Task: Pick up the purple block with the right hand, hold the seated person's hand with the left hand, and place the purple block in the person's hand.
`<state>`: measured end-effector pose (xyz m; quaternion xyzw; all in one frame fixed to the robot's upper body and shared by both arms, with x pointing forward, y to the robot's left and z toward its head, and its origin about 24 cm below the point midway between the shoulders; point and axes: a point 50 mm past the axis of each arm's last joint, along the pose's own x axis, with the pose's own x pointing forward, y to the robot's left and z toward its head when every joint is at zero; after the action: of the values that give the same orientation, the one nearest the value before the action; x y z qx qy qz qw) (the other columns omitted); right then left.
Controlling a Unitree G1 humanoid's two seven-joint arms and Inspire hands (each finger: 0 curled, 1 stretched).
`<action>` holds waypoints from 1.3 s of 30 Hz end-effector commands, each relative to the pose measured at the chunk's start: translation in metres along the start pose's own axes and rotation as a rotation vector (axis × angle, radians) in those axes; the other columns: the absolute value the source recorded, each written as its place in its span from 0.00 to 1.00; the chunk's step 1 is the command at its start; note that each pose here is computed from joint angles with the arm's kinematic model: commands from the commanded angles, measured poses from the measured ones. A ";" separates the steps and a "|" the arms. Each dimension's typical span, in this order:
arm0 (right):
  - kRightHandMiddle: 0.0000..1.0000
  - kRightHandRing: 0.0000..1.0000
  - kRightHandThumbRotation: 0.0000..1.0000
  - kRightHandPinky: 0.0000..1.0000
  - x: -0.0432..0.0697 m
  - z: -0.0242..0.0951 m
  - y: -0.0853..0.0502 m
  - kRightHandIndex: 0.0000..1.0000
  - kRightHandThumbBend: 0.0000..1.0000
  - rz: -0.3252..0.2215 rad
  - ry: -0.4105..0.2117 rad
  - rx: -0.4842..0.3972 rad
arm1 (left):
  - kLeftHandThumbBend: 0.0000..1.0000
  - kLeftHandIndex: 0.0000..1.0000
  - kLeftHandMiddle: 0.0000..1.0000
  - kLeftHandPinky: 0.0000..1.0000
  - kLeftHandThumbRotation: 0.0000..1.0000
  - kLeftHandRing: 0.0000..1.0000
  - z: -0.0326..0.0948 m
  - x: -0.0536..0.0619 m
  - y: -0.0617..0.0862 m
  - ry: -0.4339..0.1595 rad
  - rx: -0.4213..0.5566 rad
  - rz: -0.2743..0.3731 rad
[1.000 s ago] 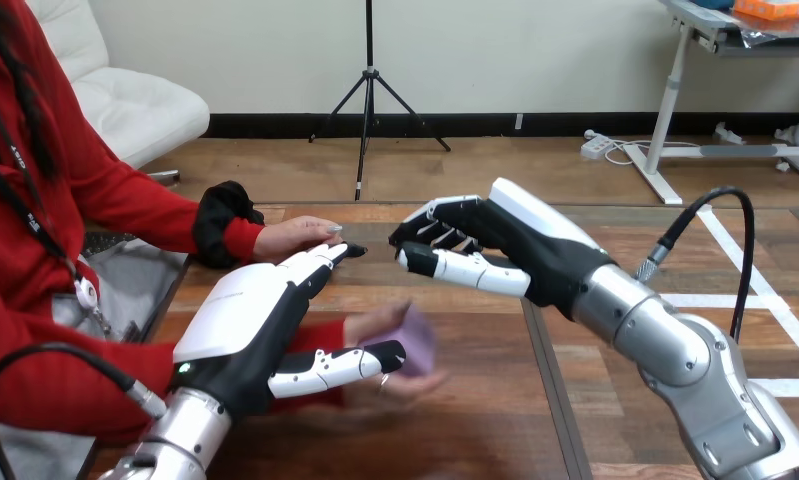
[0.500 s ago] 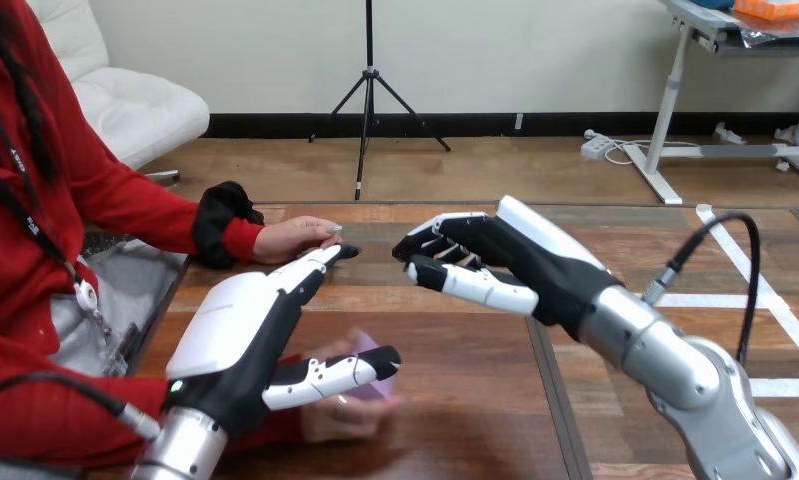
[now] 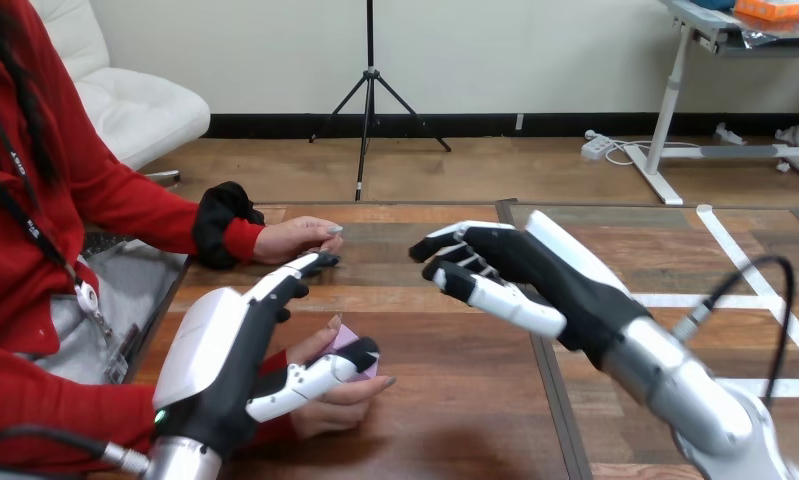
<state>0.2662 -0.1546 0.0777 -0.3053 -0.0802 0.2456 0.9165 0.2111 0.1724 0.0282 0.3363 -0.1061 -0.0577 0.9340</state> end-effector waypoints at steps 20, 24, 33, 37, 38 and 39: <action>0.80 0.78 1.00 0.71 -0.050 0.008 0.036 0.81 0.83 -0.279 -0.191 0.482 | 0.69 0.67 0.69 0.60 1.00 0.66 0.011 -0.012 0.013 -0.139 -0.433 0.115; 0.81 0.79 1.00 0.73 -0.055 0.008 0.042 0.82 0.83 -0.306 -0.197 0.577 | 0.69 0.64 0.65 0.57 1.00 0.62 0.011 -0.014 0.012 -0.150 -0.516 0.119; 0.85 0.81 1.00 0.77 -0.064 0.012 0.050 0.86 0.84 -0.348 -0.206 0.660 | 0.64 0.60 0.62 0.50 1.00 0.58 0.011 -0.017 0.012 -0.161 -0.619 0.122; 0.86 0.83 1.00 0.80 -0.067 0.013 0.052 0.87 0.83 -0.360 -0.206 0.687 | 0.63 0.59 0.61 0.48 1.00 0.57 0.011 -0.017 0.011 -0.154 -0.638 0.116; 0.87 0.83 1.00 0.80 -0.068 0.013 0.052 0.87 0.83 -0.366 -0.205 0.694 | 0.63 0.59 0.61 0.47 1.00 0.57 0.011 -0.017 0.011 -0.151 -0.650 0.114; 0.87 0.84 1.00 0.81 -0.068 0.014 0.052 0.88 0.82 -0.370 -0.204 0.698 | 0.63 0.58 0.61 0.47 1.00 0.57 0.011 -0.017 0.011 -0.150 -0.659 0.112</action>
<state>0.1757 -0.1464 0.0311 0.0522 -0.0658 0.1274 0.9883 0.1872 0.1761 0.0338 0.0232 -0.1522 -0.0656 0.9859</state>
